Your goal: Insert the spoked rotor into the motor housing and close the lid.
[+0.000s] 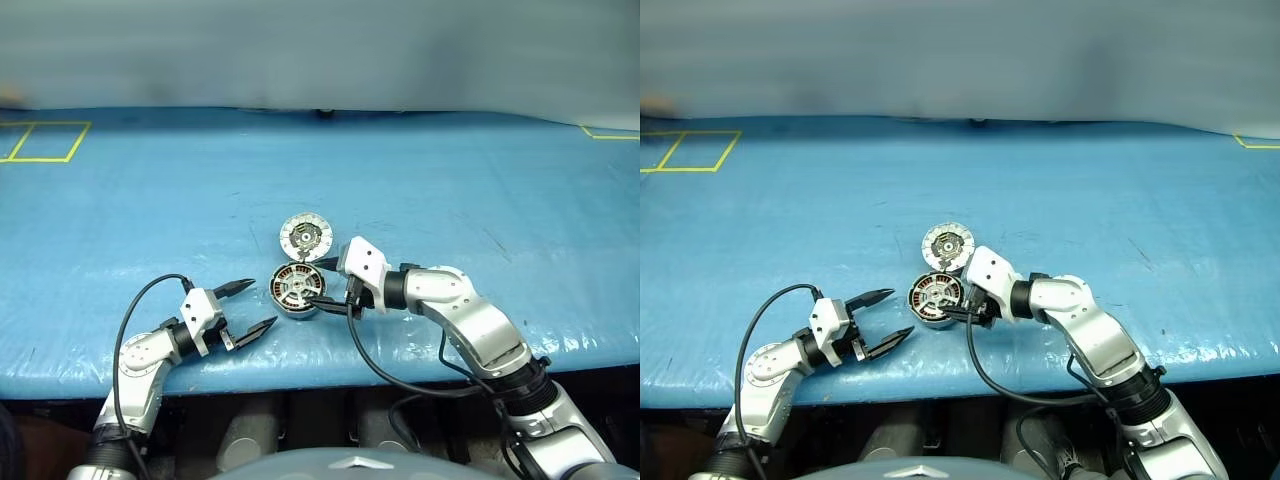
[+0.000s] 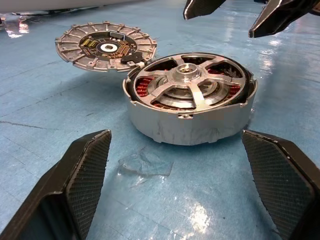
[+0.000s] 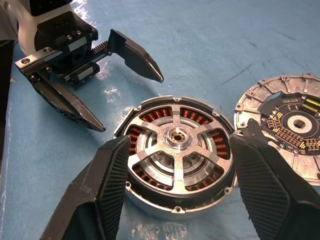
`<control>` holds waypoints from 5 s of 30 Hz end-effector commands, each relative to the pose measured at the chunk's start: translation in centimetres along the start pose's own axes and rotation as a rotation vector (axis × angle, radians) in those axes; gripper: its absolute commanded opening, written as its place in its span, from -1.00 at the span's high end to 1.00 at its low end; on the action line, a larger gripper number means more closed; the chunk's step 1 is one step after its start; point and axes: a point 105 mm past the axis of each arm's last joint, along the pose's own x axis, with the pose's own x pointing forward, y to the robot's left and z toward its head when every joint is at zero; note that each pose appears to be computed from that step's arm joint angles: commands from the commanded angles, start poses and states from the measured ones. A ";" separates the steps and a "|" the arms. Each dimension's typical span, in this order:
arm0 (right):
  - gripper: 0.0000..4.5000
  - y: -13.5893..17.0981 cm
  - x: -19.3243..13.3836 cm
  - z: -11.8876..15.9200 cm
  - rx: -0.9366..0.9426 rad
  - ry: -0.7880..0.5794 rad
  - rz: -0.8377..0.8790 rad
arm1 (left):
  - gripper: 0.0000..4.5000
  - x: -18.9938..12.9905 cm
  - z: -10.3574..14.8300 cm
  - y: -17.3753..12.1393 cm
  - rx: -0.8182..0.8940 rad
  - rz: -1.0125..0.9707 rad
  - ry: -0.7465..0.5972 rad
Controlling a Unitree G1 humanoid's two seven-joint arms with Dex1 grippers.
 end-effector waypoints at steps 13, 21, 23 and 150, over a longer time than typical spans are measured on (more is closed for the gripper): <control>0.71 -1.2 1.8 0.2 0.081 -0.069 -0.056 | -0.97 -0.2 0.5 0.4 0.034 0.018 -0.013; 0.71 -0.6 2.4 -1.3 0.086 -0.008 -0.033 | -0.97 -0.3 0.5 0.4 0.038 0.023 -0.011; 0.71 -0.5 2.6 -1.9 0.093 0.019 -0.040 | -0.97 -0.3 0.5 0.4 0.038 0.024 -0.011; 0.98 -3.0 2.3 0.3 0.156 -0.169 0.022 | -0.97 -1.3 -0.4 0.6 0.015 0.077 0.003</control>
